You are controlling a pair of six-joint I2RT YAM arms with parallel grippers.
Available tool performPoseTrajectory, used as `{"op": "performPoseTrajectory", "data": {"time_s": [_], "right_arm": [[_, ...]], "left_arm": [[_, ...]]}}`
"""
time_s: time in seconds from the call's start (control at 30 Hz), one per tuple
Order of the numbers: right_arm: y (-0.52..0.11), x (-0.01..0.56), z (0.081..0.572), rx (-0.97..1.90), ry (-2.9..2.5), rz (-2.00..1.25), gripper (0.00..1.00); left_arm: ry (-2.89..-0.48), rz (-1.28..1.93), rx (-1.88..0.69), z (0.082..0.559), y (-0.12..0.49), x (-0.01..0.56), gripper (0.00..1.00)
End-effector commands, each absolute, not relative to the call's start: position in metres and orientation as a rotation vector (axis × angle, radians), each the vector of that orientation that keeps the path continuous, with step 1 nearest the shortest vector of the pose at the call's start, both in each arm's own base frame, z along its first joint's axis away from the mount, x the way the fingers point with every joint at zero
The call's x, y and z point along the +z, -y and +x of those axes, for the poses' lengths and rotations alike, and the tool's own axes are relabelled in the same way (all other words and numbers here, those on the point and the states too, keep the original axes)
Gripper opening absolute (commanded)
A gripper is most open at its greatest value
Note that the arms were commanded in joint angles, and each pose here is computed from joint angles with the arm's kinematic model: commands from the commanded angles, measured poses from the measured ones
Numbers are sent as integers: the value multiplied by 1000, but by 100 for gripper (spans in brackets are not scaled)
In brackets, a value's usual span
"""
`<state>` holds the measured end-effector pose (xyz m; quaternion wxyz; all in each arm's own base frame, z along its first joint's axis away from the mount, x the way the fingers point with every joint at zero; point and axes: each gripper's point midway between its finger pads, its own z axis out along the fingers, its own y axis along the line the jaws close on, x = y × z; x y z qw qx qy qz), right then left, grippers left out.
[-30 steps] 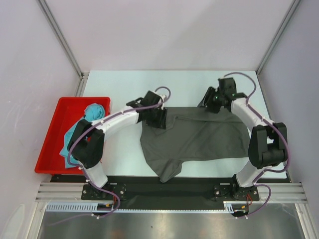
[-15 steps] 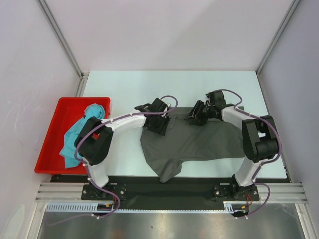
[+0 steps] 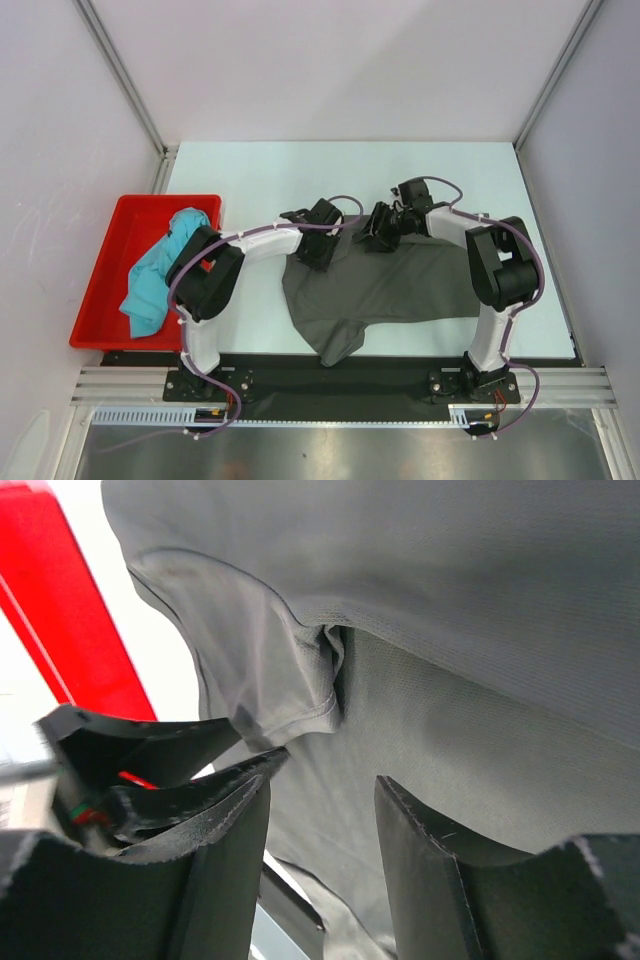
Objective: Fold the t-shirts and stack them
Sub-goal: Fold the tshirt
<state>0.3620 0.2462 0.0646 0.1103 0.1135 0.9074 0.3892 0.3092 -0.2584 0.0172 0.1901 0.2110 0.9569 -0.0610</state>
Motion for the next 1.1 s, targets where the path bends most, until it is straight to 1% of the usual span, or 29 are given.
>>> {"op": "performPoseTrajectory", "data": {"time_s": [0.0,0.03,0.07,0.13,0.2,0.37,0.67,0.77,0.87,0.9,0.97,1.0,1.07], "right_arm": [[-261,69,364,1165,-2675,240,52],[-263,69,362,1168,-2679,237,52],[-265,69,362,1174,-2678,225,52],[-268,67,359,1181,-2685,220,52],[-270,67,359,1191,-2681,213,52],[-277,67,363,1227,-2665,213,53],[-285,63,368,1257,-2658,199,54],[-288,63,370,1264,-2655,190,54],[-288,62,370,1257,-2659,180,52],[-288,62,370,1254,-2659,179,48],[-288,62,370,1252,-2658,180,43],[-289,61,370,1255,-2661,176,38],[-289,59,370,1255,-2666,178,32]], "left_arm": [[-2618,613,-140,328,261,33,41],[-2613,613,-128,329,260,34,36],[-2605,611,-111,332,258,39,33],[-2601,587,-95,336,252,43,28],[-2597,545,-102,341,247,50,25],[-2589,491,-148,349,249,57,22],[-2555,385,-294,365,258,84,22],[-2552,376,-301,371,259,85,22],[-2560,351,-299,376,255,84,22],[-2561,344,-302,378,255,83,22],[-2565,311,-299,383,249,83,22],[-2573,297,-300,384,247,82,22],[-2574,271,-302,389,243,83,22]]}}
